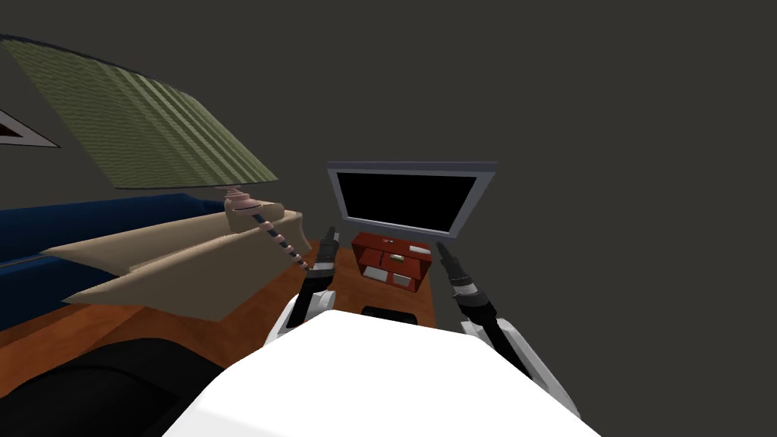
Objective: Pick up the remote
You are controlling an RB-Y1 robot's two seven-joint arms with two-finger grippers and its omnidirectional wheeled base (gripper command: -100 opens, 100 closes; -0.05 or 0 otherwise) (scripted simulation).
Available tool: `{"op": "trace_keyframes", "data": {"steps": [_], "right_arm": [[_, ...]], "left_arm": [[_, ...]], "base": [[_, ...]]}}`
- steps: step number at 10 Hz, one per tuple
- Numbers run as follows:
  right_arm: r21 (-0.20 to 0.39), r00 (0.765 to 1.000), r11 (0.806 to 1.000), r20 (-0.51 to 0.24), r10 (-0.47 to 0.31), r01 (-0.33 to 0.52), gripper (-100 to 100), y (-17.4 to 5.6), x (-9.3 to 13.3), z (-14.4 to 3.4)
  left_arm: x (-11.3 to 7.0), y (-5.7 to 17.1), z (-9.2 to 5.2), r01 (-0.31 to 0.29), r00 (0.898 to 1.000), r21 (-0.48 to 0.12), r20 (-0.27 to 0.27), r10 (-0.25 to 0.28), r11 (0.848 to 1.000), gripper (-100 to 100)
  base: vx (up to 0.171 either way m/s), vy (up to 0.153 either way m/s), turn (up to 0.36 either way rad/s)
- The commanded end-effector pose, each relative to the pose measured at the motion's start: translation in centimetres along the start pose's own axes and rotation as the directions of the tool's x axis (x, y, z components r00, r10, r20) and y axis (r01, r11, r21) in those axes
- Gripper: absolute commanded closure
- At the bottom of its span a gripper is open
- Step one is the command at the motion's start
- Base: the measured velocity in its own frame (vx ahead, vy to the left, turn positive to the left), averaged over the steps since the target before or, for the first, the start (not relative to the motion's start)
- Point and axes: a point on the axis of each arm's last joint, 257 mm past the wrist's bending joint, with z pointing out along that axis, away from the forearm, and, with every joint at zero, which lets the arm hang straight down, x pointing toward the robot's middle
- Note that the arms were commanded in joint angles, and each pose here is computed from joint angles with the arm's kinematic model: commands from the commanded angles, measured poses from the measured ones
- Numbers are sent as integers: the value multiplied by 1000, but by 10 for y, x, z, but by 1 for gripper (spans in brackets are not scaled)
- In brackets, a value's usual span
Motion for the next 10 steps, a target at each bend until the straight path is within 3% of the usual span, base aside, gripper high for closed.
{"op": "trace_keyframes", "data": {"steps": [1,2,3,5,6,7,8,10], "right_arm": [[19,996,1000,-89,-21,23,-100,-11,31,-12],[35,988,998,-152,-37,43,-100,-23,50,-23],[33,986,998,-161,-39,45,-100,-23,52,-24],[57,953,995,-294,-66,87,-100,-44,92,-53],[69,952,994,-300,-65,89,-100,-49,94,-56],[77,927,991,-367,-78,113,-100,-60,113,-73],[87,925,989,-372,-75,116,-100,-64,114,-76],[112,860,979,-502,-89,167,-100,-90,150,-121]], "left_arm": [[0,0,0,0,1000,0,0,0,1000,0],[0,0,0,0,1000,0,0,0,1000,0],[0,0,0,0,1000,0,0,0,1000,0],[0,0,0,0,1000,0,0,0,1000,0],[0,0,0,0,1000,0,0,0,1000,0],[0,0,0,0,1000,0,0,0,1000,0],[0,0,0,0,1000,0,0,0,1000,0],[0,0,0,0,1000,0,0,0,1000,0]], "base": [[-101,106,266],[-133,134,275],[-101,109,101],[-77,105,238],[-57,83,119],[-36,98,260],[-23,68,100],[-27,85,268]]}}
